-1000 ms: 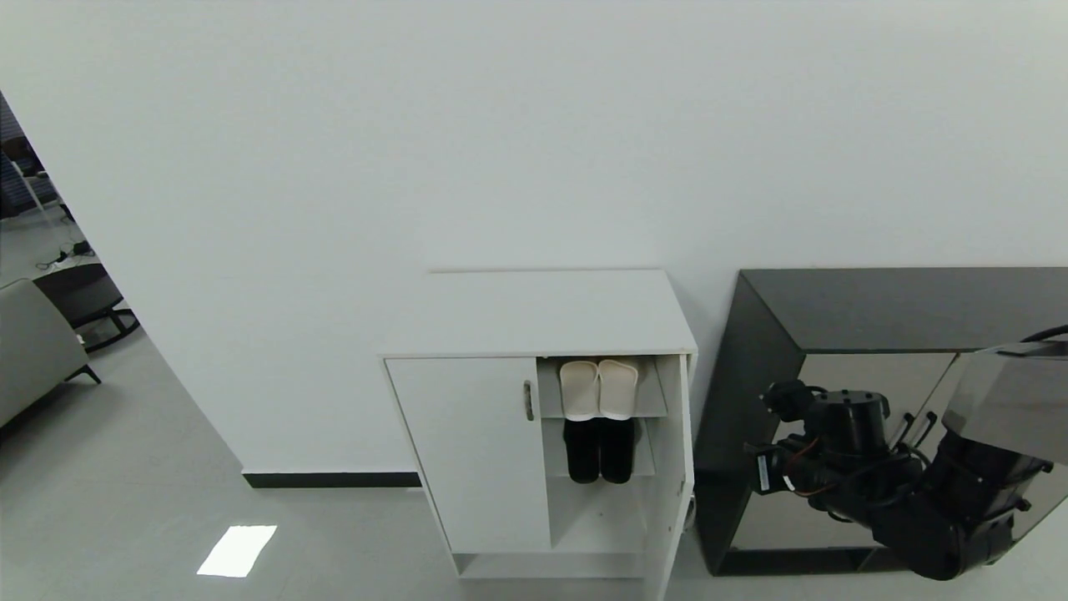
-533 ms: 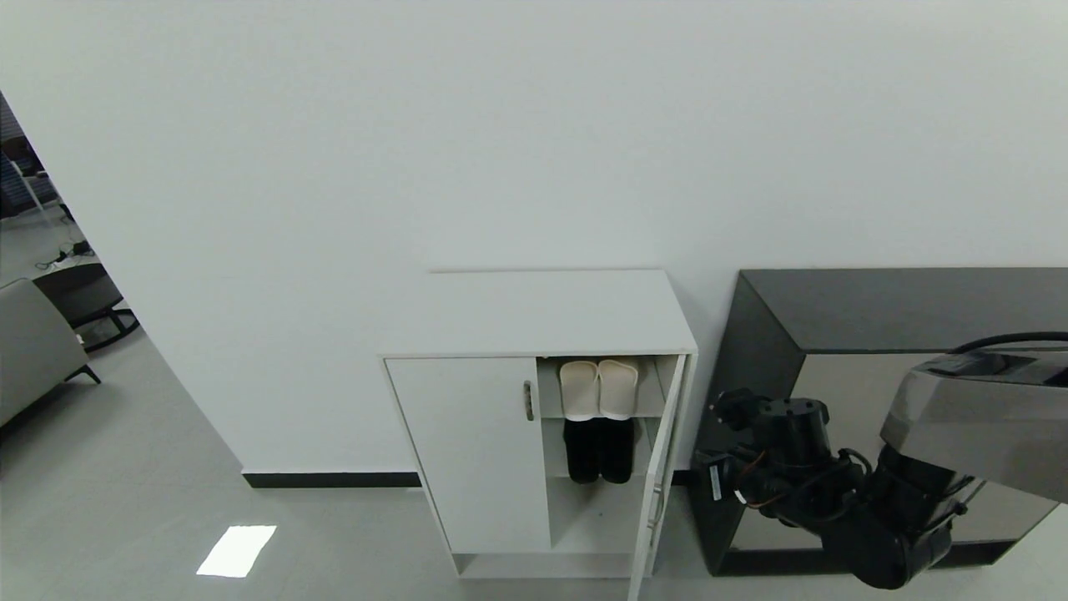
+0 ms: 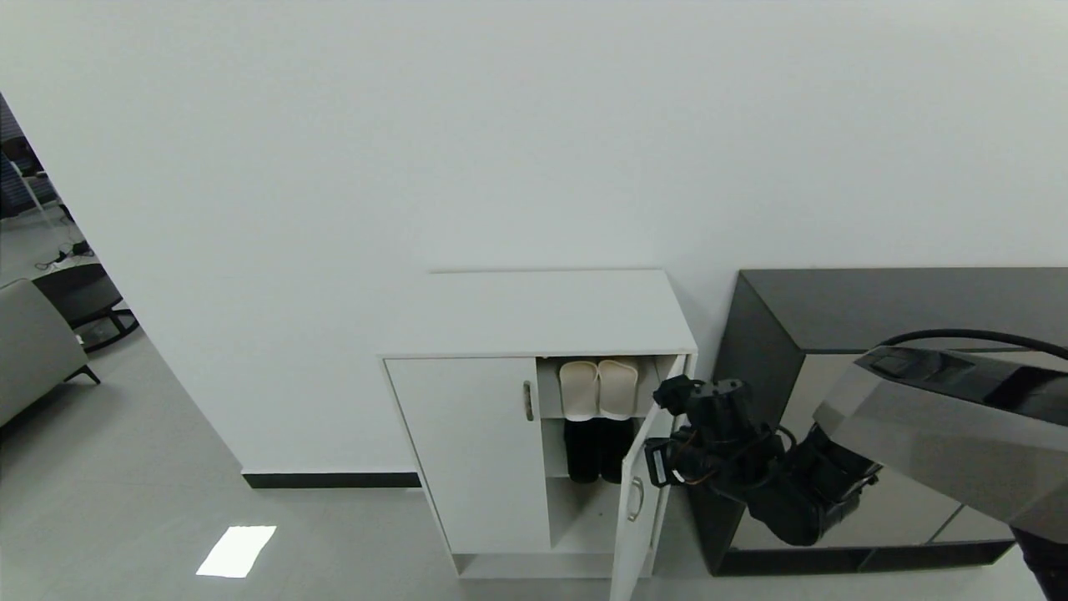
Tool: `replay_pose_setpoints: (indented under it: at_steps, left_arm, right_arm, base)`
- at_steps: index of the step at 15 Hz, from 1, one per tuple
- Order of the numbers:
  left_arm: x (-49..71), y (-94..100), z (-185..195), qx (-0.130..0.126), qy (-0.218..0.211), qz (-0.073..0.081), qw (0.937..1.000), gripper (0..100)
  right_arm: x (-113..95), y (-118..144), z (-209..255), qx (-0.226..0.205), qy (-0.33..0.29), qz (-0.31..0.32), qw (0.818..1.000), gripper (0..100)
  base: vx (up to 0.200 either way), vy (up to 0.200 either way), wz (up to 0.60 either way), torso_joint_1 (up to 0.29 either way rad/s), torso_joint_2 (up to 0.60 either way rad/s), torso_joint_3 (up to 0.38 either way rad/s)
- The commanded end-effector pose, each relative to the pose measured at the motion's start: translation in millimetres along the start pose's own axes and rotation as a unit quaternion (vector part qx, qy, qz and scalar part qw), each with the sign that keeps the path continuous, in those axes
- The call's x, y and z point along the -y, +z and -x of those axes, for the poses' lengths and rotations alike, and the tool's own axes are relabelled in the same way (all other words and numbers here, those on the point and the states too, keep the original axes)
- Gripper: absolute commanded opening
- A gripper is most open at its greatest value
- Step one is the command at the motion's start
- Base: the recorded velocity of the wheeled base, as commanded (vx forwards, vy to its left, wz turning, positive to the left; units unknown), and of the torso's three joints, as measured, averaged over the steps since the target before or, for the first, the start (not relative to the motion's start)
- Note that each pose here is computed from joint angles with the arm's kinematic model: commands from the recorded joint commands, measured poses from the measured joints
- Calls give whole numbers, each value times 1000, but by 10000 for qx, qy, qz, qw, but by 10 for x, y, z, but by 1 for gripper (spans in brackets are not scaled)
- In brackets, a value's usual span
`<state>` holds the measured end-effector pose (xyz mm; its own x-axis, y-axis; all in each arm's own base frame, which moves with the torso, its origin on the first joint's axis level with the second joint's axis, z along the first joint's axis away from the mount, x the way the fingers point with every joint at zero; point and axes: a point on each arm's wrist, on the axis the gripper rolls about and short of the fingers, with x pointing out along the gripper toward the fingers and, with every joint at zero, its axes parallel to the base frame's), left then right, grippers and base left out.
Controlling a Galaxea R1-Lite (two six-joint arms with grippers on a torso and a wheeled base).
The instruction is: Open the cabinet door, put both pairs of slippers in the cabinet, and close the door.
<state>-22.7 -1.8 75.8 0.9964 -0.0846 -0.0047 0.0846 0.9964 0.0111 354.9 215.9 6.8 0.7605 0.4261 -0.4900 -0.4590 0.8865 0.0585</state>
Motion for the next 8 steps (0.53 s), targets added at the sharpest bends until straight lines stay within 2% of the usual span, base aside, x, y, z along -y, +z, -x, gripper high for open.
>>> replay_pose_setpoints:
  at_steps: [1,5,8]
  left_arm:
    - [0,-1,-1,-7,1,4,10000,0]
    - [0,-1,-1,-7,1,4,10000,0]
    - [0,-1,-1,-7,1,4,10000,0]
  right_arm:
    - [-88,126,-96,191,30,-75,9998,0]
    - [-167,241,-50,508,93,-515,9973,0]
    - [-211,258,267,772,205,-514,9955,0]
  base:
    - [0,0,0,0,0,0]
    - [0,0,0,0,0,0]
    - [0,0,0,0,0,0]
